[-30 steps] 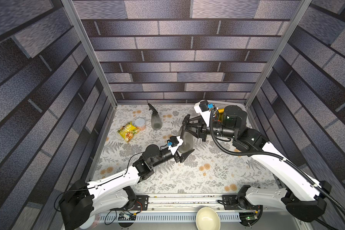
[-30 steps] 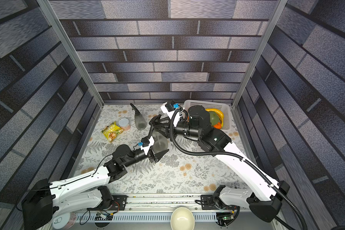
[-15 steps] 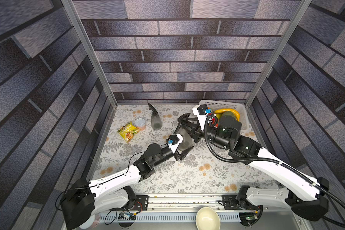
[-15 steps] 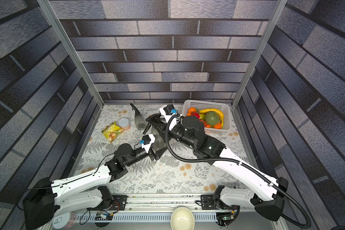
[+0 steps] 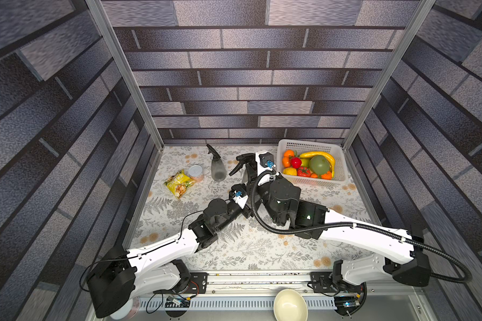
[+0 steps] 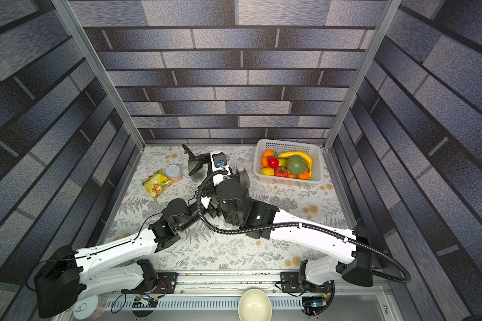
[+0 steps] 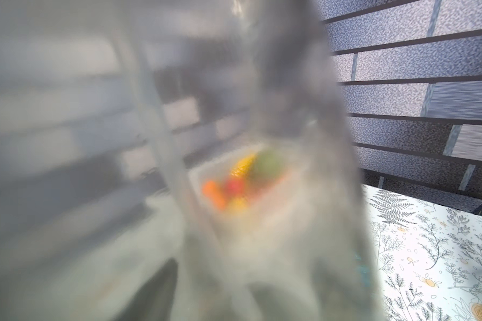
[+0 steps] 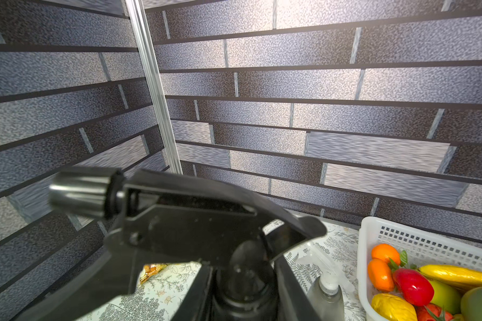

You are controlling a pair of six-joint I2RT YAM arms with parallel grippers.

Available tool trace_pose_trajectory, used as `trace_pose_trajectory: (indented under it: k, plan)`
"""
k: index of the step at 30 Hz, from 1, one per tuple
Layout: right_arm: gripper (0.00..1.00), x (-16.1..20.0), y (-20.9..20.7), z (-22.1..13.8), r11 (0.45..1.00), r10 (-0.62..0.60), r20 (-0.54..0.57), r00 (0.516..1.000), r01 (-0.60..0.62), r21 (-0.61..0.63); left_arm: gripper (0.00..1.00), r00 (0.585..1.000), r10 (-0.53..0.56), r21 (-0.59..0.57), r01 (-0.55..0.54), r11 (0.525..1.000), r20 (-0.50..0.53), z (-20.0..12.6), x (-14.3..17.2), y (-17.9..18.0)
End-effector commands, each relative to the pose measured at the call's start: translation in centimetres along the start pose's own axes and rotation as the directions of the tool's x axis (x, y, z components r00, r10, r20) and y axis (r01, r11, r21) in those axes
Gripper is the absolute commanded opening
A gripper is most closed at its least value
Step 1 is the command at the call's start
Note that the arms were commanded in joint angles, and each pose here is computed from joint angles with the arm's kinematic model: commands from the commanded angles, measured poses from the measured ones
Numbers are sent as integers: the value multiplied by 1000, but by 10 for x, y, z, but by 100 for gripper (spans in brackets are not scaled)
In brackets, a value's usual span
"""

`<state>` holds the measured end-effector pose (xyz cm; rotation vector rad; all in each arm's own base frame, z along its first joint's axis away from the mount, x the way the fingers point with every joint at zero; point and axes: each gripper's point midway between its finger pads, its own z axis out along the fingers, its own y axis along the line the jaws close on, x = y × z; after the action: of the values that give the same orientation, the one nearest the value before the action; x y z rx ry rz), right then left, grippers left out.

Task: Attach spray nozzles to spray bottles
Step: Screw the spray nozzle on the spray bottle.

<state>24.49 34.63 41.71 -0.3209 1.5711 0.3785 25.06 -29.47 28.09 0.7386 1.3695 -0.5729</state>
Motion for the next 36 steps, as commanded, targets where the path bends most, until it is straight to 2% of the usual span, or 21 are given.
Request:
trace_pose_trajectory:
  k: [1, 4, 7, 10, 13, 16, 19, 22, 28, 36]
  plan:
    - [54, 9, 14, -14, 985, -113, -65, 991, 103, -138, 78, 988, 44, 84, -56, 995, 147, -6, -42, -17]
    - [70, 8, 15, -36, 952, -132, -140, 981, 86, -294, 78, 989, 19, 99, -34, 994, 149, -13, -37, -17]
    - [75, 8, 14, -60, 898, -134, -208, 969, 30, -440, 78, 991, -1, 131, -17, 991, 131, -18, -32, -19]
    - [76, 7, 4, -81, 857, -129, -224, 966, -5, -516, 78, 990, -20, 163, -2, 987, 136, -23, -32, -23]
    - [72, 5, -7, -92, 812, -104, -220, 970, -45, -581, 78, 991, -34, 207, 7, 978, 127, -26, -34, -30]
    - [62, -5, -19, -93, 785, -43, -208, 977, -96, -612, 78, 990, -52, 235, 20, 972, 130, -28, -38, -34]
    - [54, -13, -15, -95, 735, -36, -196, 980, -107, -670, 78, 992, -63, 269, 30, 963, 113, -28, -39, -39]
    - [51, -20, -7, -94, 694, -33, -183, 982, -109, -711, 78, 992, -63, 281, 30, 959, 111, -28, -40, -42]
    - [49, -25, -4, -71, 698, 13, -193, 981, -147, -701, 78, 991, -70, 310, 31, 950, 115, -30, -47, -48]
    - [45, -15, 10, -56, 652, 46, -240, 970, -211, -728, 78, 992, -65, 328, 27, 944, 107, -29, -45, -54]
